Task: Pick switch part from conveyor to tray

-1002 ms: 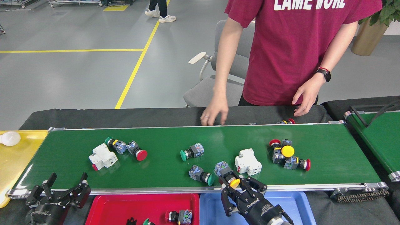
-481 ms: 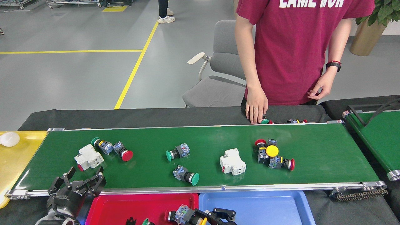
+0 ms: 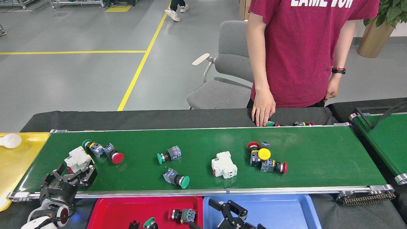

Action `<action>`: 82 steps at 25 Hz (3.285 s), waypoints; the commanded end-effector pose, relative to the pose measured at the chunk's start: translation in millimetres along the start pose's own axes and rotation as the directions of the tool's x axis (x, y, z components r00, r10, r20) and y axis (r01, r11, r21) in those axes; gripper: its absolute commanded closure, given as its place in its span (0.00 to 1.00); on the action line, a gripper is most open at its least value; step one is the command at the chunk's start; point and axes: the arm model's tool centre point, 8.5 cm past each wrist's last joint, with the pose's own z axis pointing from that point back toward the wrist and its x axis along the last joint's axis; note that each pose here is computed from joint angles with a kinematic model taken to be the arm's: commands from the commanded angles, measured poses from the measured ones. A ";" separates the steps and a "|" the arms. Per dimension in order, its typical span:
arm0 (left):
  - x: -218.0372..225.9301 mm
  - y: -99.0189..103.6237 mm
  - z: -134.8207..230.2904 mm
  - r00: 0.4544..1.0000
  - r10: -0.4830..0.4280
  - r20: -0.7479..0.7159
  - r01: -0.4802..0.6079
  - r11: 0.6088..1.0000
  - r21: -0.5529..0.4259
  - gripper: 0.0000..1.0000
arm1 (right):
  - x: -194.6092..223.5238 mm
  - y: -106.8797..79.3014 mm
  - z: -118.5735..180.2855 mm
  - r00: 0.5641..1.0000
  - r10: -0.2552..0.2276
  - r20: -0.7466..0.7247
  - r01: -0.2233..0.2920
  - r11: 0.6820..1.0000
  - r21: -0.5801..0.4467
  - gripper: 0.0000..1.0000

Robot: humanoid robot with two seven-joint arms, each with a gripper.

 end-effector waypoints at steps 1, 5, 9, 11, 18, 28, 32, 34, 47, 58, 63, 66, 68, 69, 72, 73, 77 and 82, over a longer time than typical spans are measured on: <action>-8.4 12.4 -4.9 1.000 -0.009 -0.022 0.009 1.000 0.021 0.00 | -21.4 -20.5 3.9 0.994 -0.009 -0.110 0.003 0.998 -0.061 0.07; -13.1 9.3 -19.5 0.997 0.024 -0.079 -0.025 1.000 -0.018 0.00 | -70.9 -38.6 33.0 0.953 -0.027 -0.301 -0.009 0.993 -0.117 0.08; -8.1 18.2 -37.8 0.987 -0.019 -0.159 0.011 0.999 -0.051 0.00 | -105.7 -52.5 69.4 0.903 -0.033 -0.428 -0.042 0.985 -0.164 0.09; -8.8 23.8 -42.2 0.977 -0.031 -0.211 0.020 0.998 -0.053 0.00 | -119.7 -57.0 88.7 0.872 -0.038 -0.488 -0.072 0.976 -0.205 0.10; -7.7 29.3 -52.7 0.955 0.002 -0.298 -0.021 0.998 -0.061 0.78 | -141.1 -36.3 143.4 0.746 -0.037 -0.665 -0.130 0.971 -0.200 0.10; 46.2 42.8 -25.5 0.993 -0.096 0.069 0.079 0.972 0.221 0.94 | -144.2 -33.8 158.2 0.609 0.048 -0.792 -0.298 0.939 -0.172 0.09; 72.3 43.0 33.2 0.945 -0.207 0.253 0.118 0.938 0.327 0.93 | -139.4 -26.3 147.1 0.634 0.047 -0.772 -0.276 0.946 -0.169 0.09; 98.1 36.3 64.5 0.891 -0.255 0.375 0.116 0.928 0.355 0.92 | -136.6 -21.2 140.6 0.649 0.047 -0.759 -0.260 0.952 -0.164 0.08; 307.8 -24.6 214.1 0.385 -0.298 0.874 0.109 0.955 0.277 0.75 | -108.7 8.8 132.5 0.716 0.064 -0.695 -0.198 0.973 -0.115 0.06; 340.8 -25.3 221.6 0.503 -0.220 0.836 0.124 0.975 0.182 0.00 | -110.5 3.8 143.0 0.767 0.118 -0.630 -0.218 0.972 -0.083 0.05; 290.9 -22.6 202.2 0.699 -0.153 0.699 0.048 0.985 0.167 0.00 | -119.8 1.6 159.9 0.762 0.178 -0.623 -0.249 0.968 -0.028 0.05; 189.3 -11.1 167.4 0.924 -0.105 0.368 0.003 0.964 0.268 0.00 | -125.8 -2.1 168.8 0.766 0.218 -0.605 -0.274 0.962 -0.001 0.04; 115.1 -11.3 160.4 0.980 -0.105 0.169 0.056 0.960 0.273 0.00 | -124.9 -4.4 169.6 0.795 0.197 -0.574 -0.259 0.966 -0.026 0.04; 85.3 -12.2 161.2 0.989 -0.111 0.099 0.081 0.961 0.265 0.00 | -123.8 -4.6 169.0 0.805 0.186 -0.563 -0.250 0.967 -0.037 0.04; 41.1 -18.3 165.4 0.991 -0.130 0.023 0.121 0.965 0.234 0.00 | -125.8 -8.8 169.3 0.792 0.174 -0.585 -0.261 0.963 -0.067 0.05; 31.3 -21.4 166.2 0.992 -0.126 0.014 0.120 0.967 0.223 0.00 | -130.1 -11.8 173.7 0.763 0.159 -0.627 -0.272 0.958 -0.088 0.05; 21.4 -26.0 164.7 0.997 -0.062 0.043 0.052 0.975 0.216 0.00 | -134.7 -12.6 176.5 0.701 0.121 -0.703 -0.271 0.957 -0.105 0.05; 14.7 -25.1 152.7 0.997 -0.037 0.065 0.027 0.990 0.137 0.01 | -136.7 -12.4 175.8 0.704 0.126 -0.699 -0.269 0.958 -0.099 0.05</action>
